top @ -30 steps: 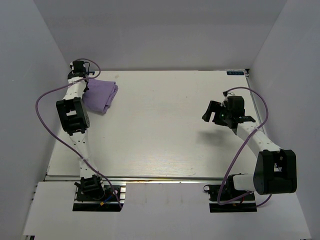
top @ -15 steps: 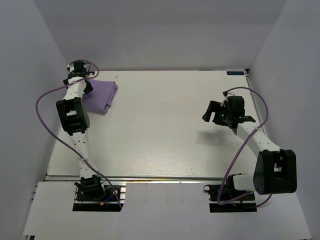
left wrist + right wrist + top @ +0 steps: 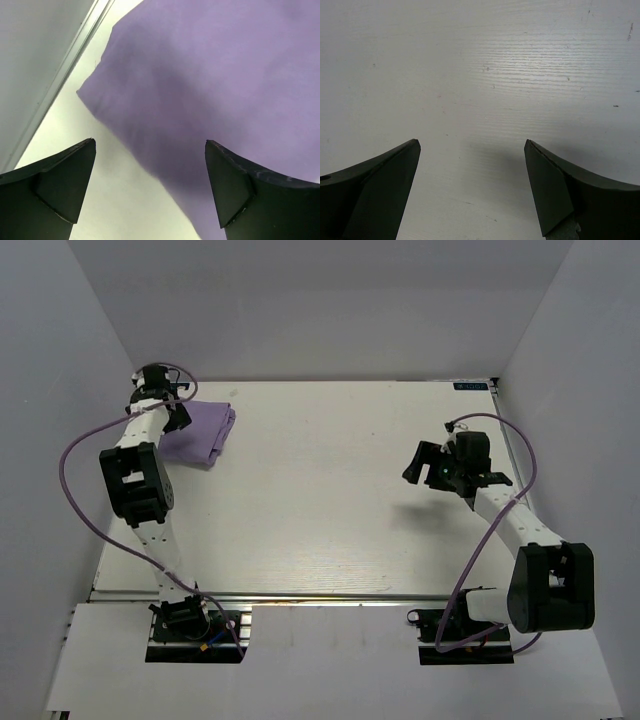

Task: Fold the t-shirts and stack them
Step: Put the neatly folded tshirt into the corner of the board with the left arm

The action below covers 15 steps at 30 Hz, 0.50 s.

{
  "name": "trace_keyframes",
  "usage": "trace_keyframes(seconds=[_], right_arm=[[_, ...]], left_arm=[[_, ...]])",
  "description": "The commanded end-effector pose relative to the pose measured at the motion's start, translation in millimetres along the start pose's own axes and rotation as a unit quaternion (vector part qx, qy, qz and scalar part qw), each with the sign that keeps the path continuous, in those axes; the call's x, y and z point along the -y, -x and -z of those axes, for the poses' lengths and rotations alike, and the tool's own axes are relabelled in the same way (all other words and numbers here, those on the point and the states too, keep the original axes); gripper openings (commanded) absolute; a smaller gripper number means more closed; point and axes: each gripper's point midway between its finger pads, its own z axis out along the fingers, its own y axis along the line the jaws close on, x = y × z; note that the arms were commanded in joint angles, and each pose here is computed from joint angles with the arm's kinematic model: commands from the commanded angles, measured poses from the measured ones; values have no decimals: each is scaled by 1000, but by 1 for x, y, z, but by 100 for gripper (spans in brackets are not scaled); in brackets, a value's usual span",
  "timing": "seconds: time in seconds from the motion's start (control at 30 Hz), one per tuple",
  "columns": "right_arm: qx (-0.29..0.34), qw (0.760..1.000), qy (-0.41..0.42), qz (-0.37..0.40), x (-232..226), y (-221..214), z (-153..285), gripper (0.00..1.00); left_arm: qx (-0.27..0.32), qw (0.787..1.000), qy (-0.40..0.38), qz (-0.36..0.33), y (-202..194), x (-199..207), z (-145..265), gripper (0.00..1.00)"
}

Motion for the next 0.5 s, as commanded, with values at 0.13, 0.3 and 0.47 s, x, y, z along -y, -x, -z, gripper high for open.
trace_keyframes(seconds=[0.13, 0.3, 0.47], right_arm=[[37, 999, 18, 18, -11, 17, 16, 90], [37, 999, 24, 17, -14, 17, 18, 90], [32, 999, 26, 17, -14, 14, 16, 90]], left_arm=[[50, 990, -121, 50, 15, 22, 70, 100], [15, 978, -207, 20, -38, 59, 84, 100], [15, 965, -261, -11, -58, 89, 88, 100]])
